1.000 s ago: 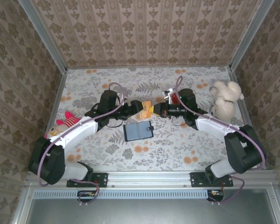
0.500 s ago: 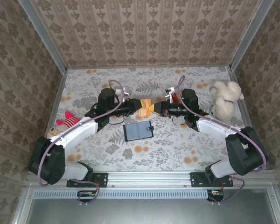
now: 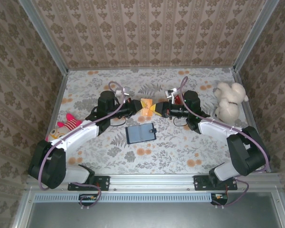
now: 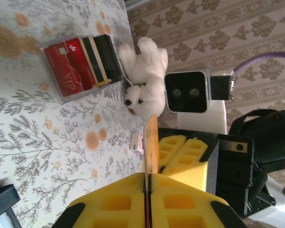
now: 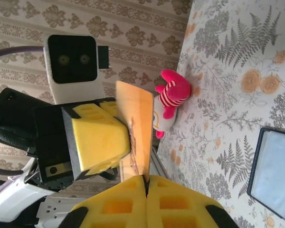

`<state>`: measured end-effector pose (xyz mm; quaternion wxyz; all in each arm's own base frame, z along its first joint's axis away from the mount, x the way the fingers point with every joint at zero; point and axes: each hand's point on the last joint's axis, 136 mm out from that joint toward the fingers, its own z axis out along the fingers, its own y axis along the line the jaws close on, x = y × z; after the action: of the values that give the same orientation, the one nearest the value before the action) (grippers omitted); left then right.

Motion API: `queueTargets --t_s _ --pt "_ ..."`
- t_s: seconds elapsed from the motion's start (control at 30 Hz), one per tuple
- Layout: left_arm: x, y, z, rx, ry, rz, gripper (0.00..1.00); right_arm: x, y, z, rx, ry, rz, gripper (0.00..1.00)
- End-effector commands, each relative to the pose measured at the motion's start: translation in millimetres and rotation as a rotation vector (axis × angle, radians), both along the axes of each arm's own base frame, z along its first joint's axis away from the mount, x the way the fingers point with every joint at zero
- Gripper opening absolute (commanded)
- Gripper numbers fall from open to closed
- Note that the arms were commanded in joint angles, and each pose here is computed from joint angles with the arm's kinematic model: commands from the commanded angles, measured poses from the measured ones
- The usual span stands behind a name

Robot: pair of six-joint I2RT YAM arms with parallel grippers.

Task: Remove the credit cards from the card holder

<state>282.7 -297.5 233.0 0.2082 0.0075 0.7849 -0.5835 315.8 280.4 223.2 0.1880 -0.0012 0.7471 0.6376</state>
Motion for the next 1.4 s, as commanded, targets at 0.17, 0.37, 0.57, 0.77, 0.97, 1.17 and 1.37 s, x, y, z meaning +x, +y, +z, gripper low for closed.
queueTargets --t_s 0.17,0.37,0.57,0.77,0.97,1.17,1.37 --pt "3.7 24.9 -29.3 0.12 0.099 0.048 0.56 22.8 -7.5 22.2 -0.043 -0.127 -0.044 0.0" --pt "14.5 76.2 -70.2 0.492 0.076 0.177 0.86 41.0 -47.9 -9.8 -0.355 -0.105 -0.109 0.0" --pt "19.3 109.8 -97.0 0.644 0.112 0.241 0.98 61.6 -114.2 -36.2 -0.725 -0.112 -0.24 0.0" --pt "14.8 119.1 -116.5 0.713 0.148 0.23 1.0 85.8 -173.6 -42.4 -1.072 -0.169 -0.334 0.0" --pt "14.8 123.5 -121.5 0.739 0.17 0.23 1.0 103.9 -192.6 -50.7 -1.218 -0.21 -0.262 0.0" --pt "15.4 122.7 -124.6 0.73 0.182 0.226 1.0 110.9 -209.9 -70.9 -1.258 -0.131 -0.211 0.0" --pt "15.9 119.4 -128.6 0.718 0.204 0.22 1.0 115.6 -214.0 -87.5 -1.222 -0.092 -0.171 0.0"
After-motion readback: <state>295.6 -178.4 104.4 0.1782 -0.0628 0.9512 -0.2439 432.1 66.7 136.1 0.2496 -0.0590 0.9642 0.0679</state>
